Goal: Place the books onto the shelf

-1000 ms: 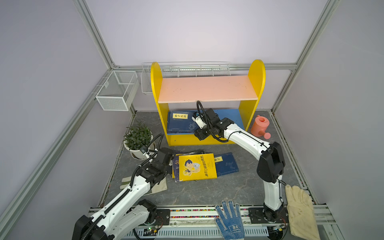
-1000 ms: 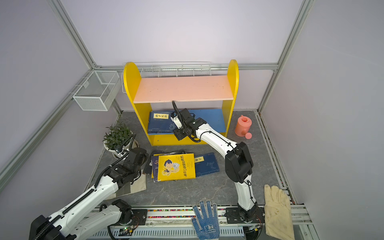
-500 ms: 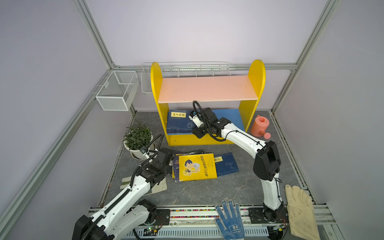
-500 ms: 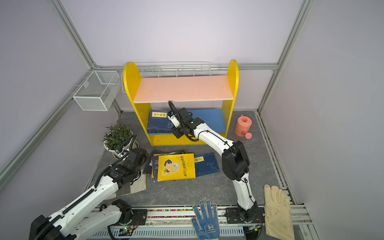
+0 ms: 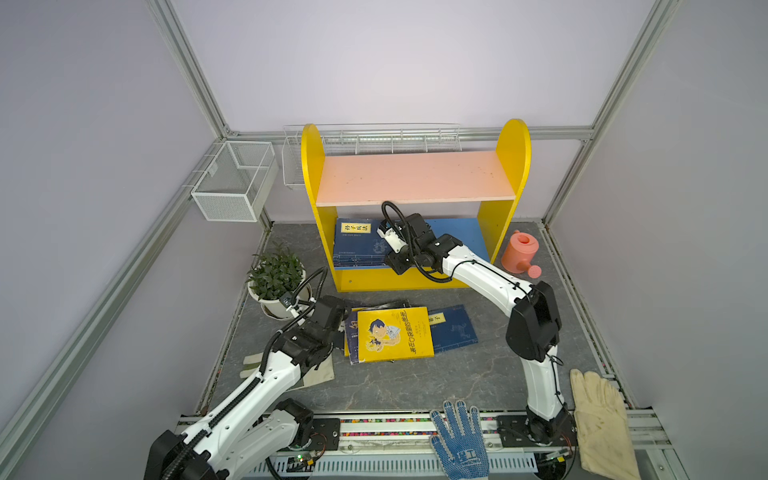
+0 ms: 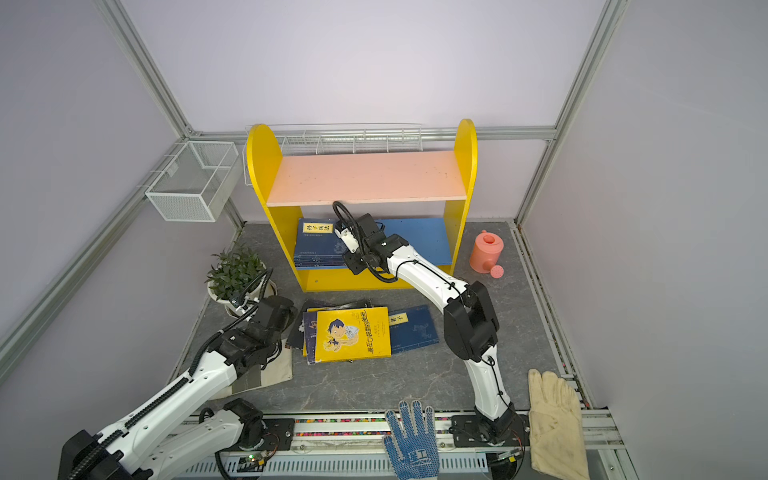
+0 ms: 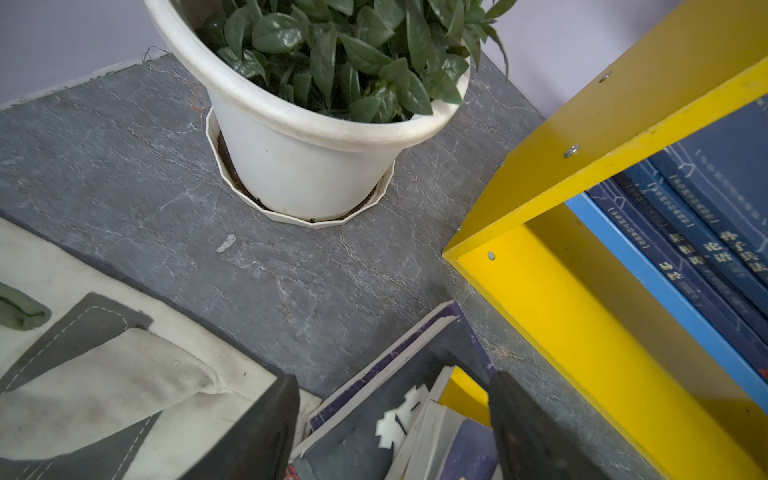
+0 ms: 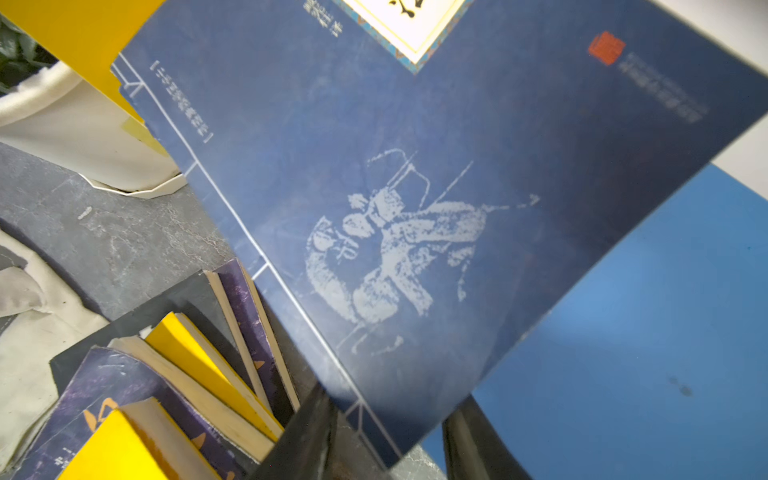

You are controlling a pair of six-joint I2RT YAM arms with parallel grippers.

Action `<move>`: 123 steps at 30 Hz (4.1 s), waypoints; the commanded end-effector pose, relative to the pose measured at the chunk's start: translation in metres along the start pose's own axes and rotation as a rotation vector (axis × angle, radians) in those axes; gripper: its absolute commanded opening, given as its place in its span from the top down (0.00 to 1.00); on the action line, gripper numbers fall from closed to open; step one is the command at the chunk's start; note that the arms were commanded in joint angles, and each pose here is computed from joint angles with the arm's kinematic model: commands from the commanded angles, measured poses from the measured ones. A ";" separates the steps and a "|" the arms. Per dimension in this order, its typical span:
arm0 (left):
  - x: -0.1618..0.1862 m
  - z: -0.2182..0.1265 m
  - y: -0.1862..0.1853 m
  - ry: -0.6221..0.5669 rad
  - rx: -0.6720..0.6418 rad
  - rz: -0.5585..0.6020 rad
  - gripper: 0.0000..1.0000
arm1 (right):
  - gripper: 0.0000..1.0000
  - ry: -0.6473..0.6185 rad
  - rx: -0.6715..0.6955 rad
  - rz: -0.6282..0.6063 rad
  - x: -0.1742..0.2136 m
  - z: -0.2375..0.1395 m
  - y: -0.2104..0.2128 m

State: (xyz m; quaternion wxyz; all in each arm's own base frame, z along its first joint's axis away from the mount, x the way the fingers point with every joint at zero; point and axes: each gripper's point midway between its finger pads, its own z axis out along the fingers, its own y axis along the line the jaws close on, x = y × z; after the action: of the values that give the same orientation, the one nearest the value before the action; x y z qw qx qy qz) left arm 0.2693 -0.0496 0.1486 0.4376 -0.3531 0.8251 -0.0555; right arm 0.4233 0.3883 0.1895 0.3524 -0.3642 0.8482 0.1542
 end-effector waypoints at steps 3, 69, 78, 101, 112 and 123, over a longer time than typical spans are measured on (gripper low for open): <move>-0.008 -0.004 -0.002 -0.016 -0.004 -0.007 0.27 | 0.41 -0.108 0.000 -0.025 -0.032 -0.011 0.000; 0.295 0.041 -0.186 0.600 0.344 1.393 0.53 | 0.28 0.491 -0.108 1.018 0.344 -0.091 -0.025; 0.315 0.038 -0.174 0.702 0.381 1.394 0.61 | 0.34 0.326 -0.277 0.974 0.288 -0.096 -0.020; 0.298 -0.007 -0.221 0.669 0.631 1.256 0.48 | 0.94 0.157 0.073 0.887 0.245 -0.153 -0.074; 0.177 -0.066 -0.299 0.367 0.878 0.844 0.16 | 0.94 -0.163 0.178 0.724 0.160 -0.252 -0.086; 0.021 -0.048 -0.194 -0.113 0.445 0.400 0.16 | 0.94 -0.483 -0.041 0.704 0.064 -0.269 -0.053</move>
State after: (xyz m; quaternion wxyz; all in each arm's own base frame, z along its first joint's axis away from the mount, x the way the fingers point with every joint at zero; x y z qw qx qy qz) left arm 0.3238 -0.2737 0.2271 0.5010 0.0354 0.8415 -0.1992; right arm 0.2905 0.1562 0.2993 0.4155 -0.0062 0.8562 0.3069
